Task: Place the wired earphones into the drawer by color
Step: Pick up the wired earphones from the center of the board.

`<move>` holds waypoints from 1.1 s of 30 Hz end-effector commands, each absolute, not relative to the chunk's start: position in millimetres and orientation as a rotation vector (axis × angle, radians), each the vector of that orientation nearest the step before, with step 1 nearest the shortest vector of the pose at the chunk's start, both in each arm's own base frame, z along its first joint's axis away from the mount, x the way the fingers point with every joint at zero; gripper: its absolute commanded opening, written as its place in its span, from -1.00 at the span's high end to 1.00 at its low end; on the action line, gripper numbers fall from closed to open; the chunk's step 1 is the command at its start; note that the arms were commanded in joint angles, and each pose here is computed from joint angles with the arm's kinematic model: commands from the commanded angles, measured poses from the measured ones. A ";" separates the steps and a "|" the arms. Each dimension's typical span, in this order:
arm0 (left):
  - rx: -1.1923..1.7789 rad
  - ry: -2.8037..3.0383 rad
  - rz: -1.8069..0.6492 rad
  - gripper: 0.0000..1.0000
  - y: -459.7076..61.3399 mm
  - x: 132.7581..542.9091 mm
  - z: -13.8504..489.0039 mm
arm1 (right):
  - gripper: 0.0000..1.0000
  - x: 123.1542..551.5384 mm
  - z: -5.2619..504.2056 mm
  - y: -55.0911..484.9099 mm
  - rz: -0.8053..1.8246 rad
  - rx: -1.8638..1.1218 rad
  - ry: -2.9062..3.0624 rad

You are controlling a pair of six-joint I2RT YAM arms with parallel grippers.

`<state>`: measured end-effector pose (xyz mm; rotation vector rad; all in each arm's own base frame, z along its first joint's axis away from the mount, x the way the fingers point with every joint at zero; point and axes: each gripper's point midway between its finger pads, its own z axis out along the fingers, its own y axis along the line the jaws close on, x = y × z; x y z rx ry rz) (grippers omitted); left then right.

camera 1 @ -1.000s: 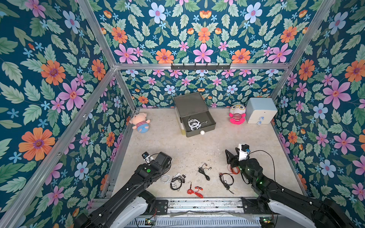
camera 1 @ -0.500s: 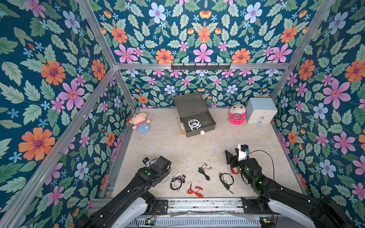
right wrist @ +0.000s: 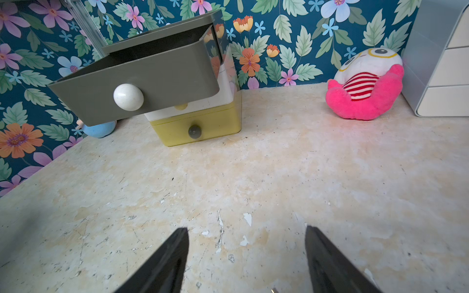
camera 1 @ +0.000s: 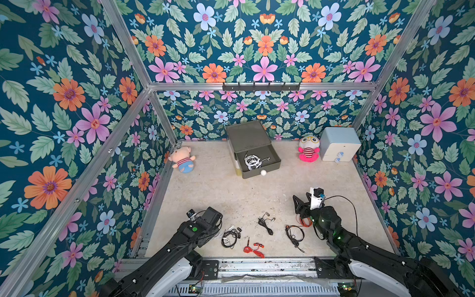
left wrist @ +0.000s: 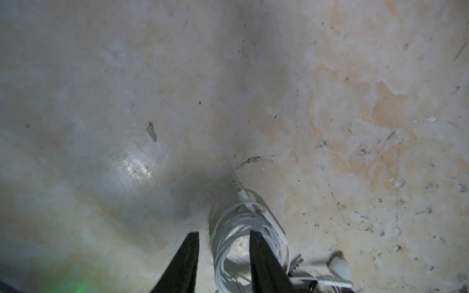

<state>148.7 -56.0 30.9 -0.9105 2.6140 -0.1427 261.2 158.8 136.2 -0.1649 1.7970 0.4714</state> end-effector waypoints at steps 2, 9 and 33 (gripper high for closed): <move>-0.905 2.622 -0.155 0.24 -58.8 149.6 32.9 | -0.54 264.2 146.7 158.2 0.475 -0.143 1.758; -0.876 2.651 -0.191 0.31 -65.3 148.9 34.1 | -0.54 264.4 145.1 158.6 0.474 -0.145 1.763; -0.838 2.729 -0.163 0.40 -63.3 134.2 24.0 | -0.54 265.0 144.3 159.2 0.472 -0.146 1.766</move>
